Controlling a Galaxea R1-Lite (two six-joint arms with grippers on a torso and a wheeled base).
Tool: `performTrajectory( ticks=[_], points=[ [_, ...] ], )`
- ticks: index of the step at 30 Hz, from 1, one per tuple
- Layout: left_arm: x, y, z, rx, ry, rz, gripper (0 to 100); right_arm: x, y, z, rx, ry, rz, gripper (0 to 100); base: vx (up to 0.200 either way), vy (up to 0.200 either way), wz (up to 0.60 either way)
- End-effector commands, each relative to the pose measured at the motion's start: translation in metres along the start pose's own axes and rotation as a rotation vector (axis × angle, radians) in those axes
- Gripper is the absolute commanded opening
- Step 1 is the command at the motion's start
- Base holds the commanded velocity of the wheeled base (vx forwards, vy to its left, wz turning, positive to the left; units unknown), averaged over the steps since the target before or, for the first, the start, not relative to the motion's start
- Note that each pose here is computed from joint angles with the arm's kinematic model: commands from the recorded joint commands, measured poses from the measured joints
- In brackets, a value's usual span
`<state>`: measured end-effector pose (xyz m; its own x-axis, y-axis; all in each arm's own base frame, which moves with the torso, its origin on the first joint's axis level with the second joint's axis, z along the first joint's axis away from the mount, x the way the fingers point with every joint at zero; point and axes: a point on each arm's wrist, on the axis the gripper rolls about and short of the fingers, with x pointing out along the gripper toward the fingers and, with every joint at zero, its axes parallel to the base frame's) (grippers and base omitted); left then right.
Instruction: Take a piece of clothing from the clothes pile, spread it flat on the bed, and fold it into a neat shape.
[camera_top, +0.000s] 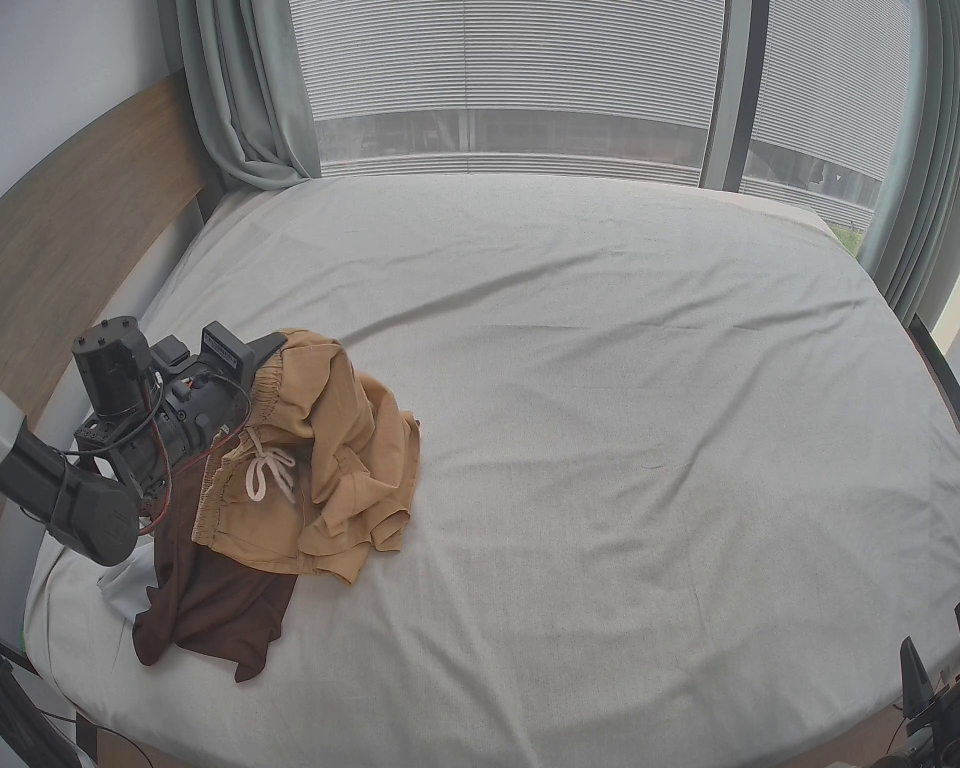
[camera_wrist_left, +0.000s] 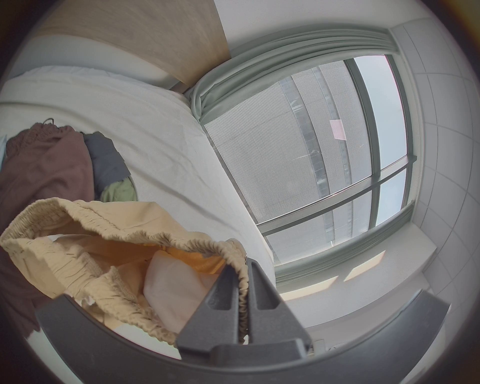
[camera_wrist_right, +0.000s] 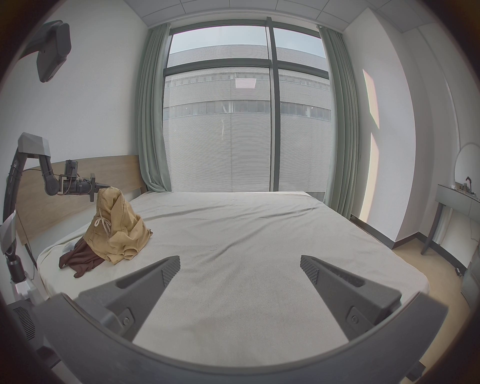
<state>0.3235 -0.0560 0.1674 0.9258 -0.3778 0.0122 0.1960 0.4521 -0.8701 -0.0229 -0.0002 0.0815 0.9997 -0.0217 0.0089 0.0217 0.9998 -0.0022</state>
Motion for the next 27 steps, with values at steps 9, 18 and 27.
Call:
performTrajectory(
  ticks=[9, 18, 27],
  points=[
    [-0.014, -0.060, -0.001, -0.144, 0.027, -0.134, 0, 0.000, 0.000, -0.005, -0.001, 0.001, 0.000, 100, 0.000, 0.000, 0.00],
    [-0.015, -0.070, -0.018, -0.174, 0.091, -0.155, 0, 0.000, 0.000, -0.005, -0.001, 0.001, 0.000, 100, 0.000, 0.000, 0.00],
    [-0.021, -0.069, -0.023, -0.159, 0.107, -0.211, 0, 0.000, 0.000, -0.005, -0.001, 0.001, 0.000, 100, 0.000, 0.000, 0.00]
  ],
)
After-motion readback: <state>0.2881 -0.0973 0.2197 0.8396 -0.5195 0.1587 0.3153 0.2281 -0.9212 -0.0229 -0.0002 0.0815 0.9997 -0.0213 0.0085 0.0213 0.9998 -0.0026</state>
